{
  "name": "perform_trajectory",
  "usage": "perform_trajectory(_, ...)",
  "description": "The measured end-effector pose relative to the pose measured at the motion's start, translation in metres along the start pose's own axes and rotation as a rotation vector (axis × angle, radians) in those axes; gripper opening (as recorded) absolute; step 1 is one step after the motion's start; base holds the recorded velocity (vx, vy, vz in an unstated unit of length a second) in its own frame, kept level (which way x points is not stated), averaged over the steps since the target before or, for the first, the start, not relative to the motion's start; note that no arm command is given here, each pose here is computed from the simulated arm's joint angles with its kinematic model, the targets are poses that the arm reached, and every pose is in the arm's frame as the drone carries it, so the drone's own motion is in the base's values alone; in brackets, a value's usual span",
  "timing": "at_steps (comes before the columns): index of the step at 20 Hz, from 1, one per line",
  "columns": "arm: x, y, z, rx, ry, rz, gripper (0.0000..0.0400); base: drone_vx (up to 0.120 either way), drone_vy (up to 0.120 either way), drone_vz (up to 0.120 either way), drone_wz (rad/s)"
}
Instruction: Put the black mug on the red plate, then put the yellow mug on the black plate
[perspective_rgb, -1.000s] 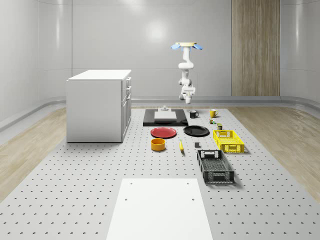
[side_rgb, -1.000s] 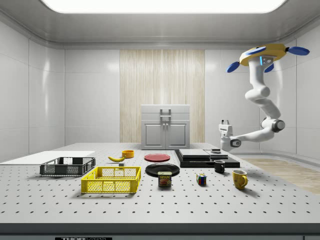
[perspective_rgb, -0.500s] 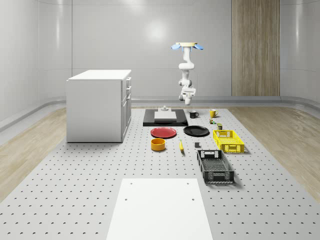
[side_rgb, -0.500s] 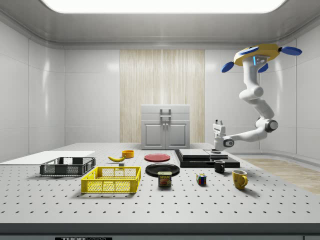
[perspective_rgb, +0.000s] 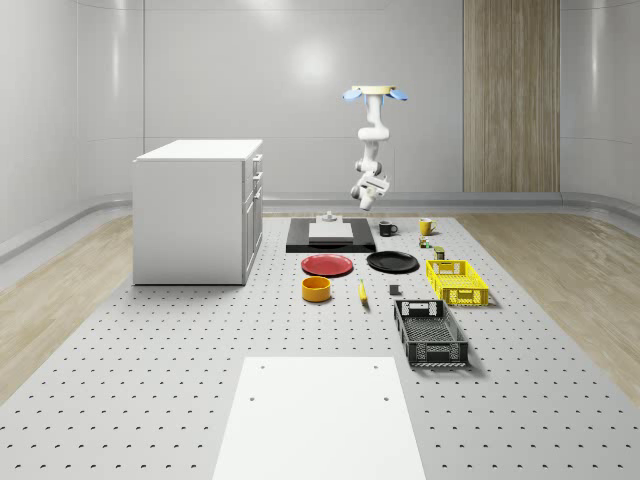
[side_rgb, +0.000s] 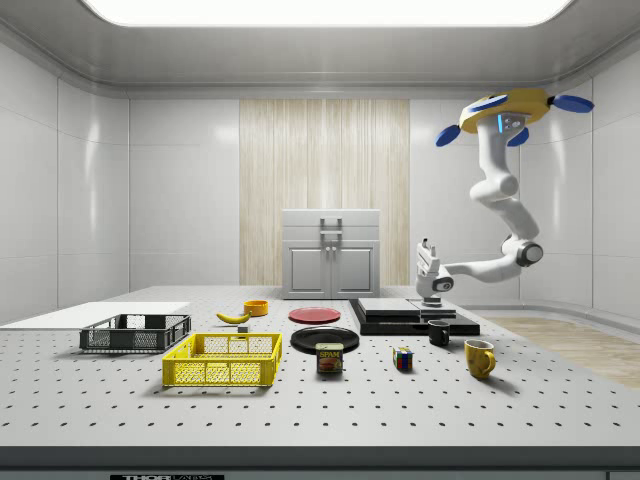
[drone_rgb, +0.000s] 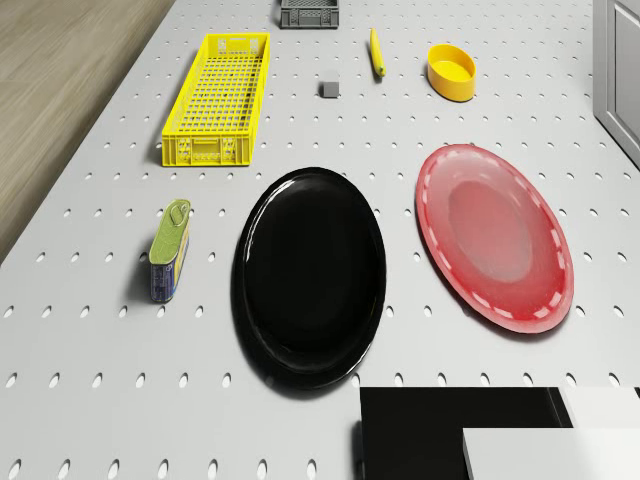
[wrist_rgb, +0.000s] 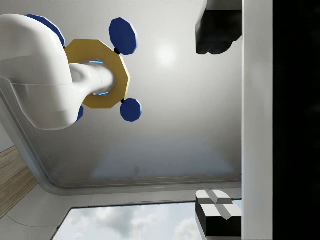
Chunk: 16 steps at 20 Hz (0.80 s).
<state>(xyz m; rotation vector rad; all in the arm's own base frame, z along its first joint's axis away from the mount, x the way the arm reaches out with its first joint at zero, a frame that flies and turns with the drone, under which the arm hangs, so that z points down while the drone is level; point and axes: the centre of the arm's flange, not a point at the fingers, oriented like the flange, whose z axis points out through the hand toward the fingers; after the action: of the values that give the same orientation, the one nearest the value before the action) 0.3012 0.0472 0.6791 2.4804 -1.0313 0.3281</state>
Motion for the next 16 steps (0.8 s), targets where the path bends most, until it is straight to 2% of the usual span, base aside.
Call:
perform_trajectory(3,-0.021,-0.021,0.005,-0.212,0.214,-0.006,0.0400,0.000,0.000,-0.120,0.000)
perform_trajectory(5,-0.039,-0.038,0.017,-0.405,0.407,-0.012,0.0400,0.000,0.000,-0.120,0.000)
perform_trajectory(7,-0.056,-0.054,0.038,-0.634,0.635,-0.019,0.0400,0.000,0.000,-0.120,0.000)
perform_trajectory(9,-0.068,-0.065,0.069,-0.880,0.880,-0.026,0.0400,0.000,0.000,-0.120,0.000)
perform_trajectory(12,-0.071,-0.067,0.116,-1.221,1.218,-0.036,0.0400,0.000,0.000,-0.120,0.000)
perform_trajectory(16,-0.060,-0.055,0.156,-1.537,1.533,-0.047,0.0400,-0.010,0.000,-0.120,0.000)
